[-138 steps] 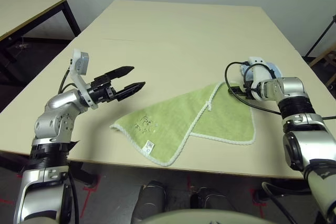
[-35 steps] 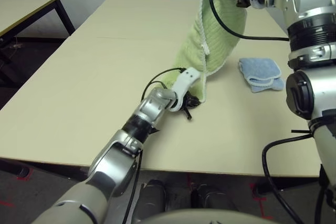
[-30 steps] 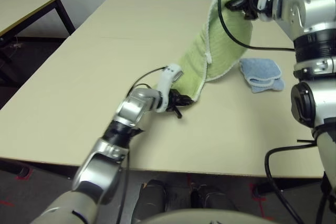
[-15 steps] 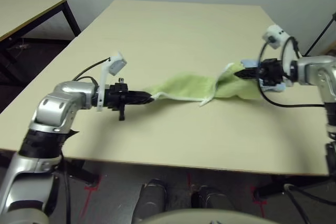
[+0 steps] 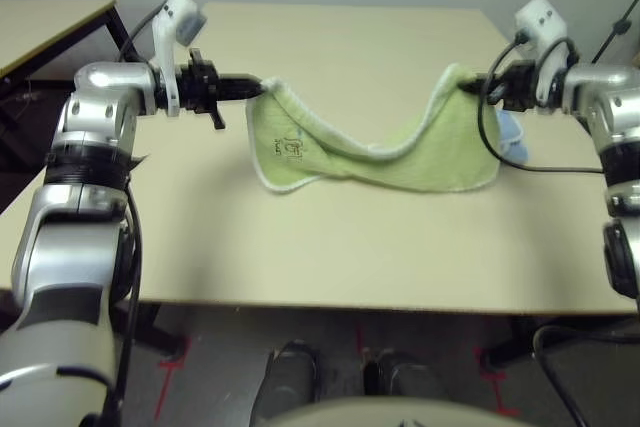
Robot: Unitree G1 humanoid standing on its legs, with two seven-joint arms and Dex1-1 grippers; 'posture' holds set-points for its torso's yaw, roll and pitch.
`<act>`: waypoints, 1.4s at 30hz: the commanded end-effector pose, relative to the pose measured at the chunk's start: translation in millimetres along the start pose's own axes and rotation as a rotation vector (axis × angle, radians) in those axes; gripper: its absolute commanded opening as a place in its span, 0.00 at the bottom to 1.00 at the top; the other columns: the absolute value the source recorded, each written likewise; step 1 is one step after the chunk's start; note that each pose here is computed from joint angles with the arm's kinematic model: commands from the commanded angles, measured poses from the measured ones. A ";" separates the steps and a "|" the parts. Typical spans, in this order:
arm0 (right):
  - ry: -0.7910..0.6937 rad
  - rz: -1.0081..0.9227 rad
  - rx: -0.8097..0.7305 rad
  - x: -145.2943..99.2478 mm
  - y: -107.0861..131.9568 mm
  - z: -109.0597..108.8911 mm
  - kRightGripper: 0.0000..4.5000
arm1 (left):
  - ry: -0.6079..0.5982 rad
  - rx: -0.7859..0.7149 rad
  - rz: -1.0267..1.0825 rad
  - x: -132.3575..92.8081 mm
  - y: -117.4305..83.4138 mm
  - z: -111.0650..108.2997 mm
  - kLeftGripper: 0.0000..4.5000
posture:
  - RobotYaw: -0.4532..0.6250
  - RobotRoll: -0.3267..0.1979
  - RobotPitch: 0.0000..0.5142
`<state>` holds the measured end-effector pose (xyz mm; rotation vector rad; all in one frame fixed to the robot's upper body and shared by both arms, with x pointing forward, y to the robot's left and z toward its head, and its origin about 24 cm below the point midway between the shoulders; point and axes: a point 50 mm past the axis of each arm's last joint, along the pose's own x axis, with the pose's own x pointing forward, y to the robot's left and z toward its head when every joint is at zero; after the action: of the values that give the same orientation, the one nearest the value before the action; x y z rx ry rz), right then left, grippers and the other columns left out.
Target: Fold the towel and set it aside.
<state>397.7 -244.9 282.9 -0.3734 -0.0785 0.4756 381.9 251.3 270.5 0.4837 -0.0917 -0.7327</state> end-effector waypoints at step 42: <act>0.610 0.718 0.414 -155.7 86.0 -140.4 0.00 | 0.603 -0.560 -0.596 -149.0 -94.8 -89.4 0.09 | 0.51 0.62 0.14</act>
<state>246.4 -293.4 118.4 -0.1149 0.7538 1.0274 236.2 329.0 161.2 0.1681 0.8072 -1.0878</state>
